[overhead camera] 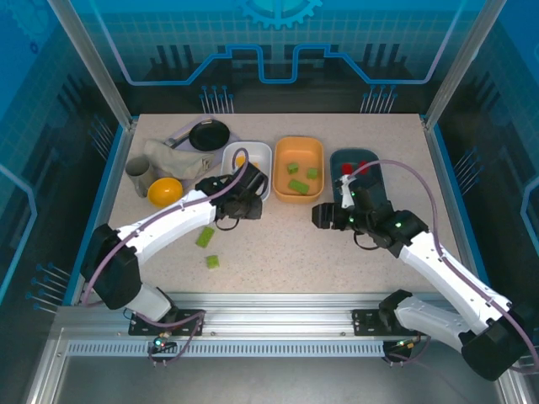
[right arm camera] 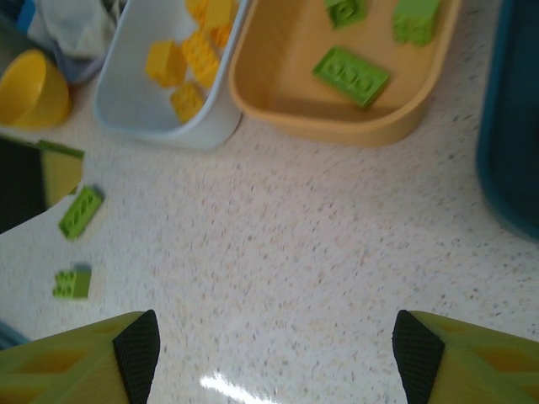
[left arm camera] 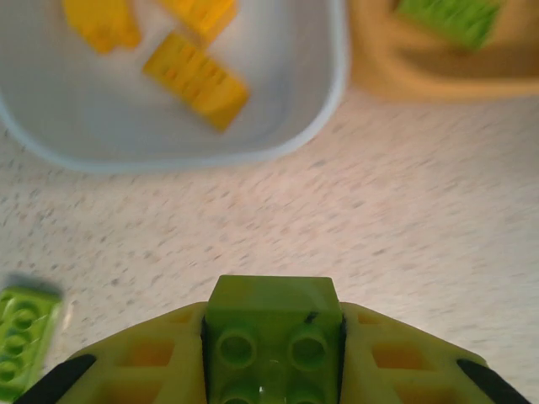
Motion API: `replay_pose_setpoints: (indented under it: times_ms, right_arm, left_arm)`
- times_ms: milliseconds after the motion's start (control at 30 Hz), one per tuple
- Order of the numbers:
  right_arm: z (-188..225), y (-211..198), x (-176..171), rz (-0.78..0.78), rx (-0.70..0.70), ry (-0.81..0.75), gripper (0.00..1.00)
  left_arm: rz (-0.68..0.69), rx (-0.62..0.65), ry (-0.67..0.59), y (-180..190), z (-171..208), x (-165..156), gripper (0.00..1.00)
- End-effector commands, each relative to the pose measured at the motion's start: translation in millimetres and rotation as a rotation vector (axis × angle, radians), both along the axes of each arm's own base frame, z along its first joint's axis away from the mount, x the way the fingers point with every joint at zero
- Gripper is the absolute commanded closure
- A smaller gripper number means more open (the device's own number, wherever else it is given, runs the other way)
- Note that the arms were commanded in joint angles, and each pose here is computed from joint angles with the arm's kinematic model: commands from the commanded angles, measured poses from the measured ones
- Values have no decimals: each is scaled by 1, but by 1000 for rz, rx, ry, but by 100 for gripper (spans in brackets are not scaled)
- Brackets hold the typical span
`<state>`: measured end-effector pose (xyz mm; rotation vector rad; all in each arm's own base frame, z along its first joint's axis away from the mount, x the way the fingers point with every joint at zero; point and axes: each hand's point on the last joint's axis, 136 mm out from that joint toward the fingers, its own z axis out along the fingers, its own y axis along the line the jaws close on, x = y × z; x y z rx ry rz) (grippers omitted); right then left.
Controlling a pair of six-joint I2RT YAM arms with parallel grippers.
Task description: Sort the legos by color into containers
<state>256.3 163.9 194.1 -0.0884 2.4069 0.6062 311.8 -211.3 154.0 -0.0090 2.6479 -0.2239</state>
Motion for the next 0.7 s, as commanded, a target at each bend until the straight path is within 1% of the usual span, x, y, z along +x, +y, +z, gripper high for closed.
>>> replay_pose_setpoints:
  times_ms: [0,100,167,333,500,633,667]
  right_arm:
    - [12,-7,17,-71,76,-25,24]
    - [10,-14,26,-113,87,-10,24]
    - [19,-17,34,-136,97,-21,24]
    - [18,-22,38,-166,104,2,24]
    - [16,-27,30,-167,101,12,24]
    - [14,-31,22,-176,108,21,24]
    - [5,-33,19,-180,104,40,24]
  left_arm:
    - [36,-35,41,-14,9,14,74]
    - [18,-54,28,-39,14,42,74]
    - [7,-49,36,-55,11,59,73]
    - [6,11,72,-79,-12,99,74]
    - [46,61,96,-84,-37,131,74]
    - [79,85,121,-78,-60,146,74]
    - [87,90,131,-76,-67,148,74]
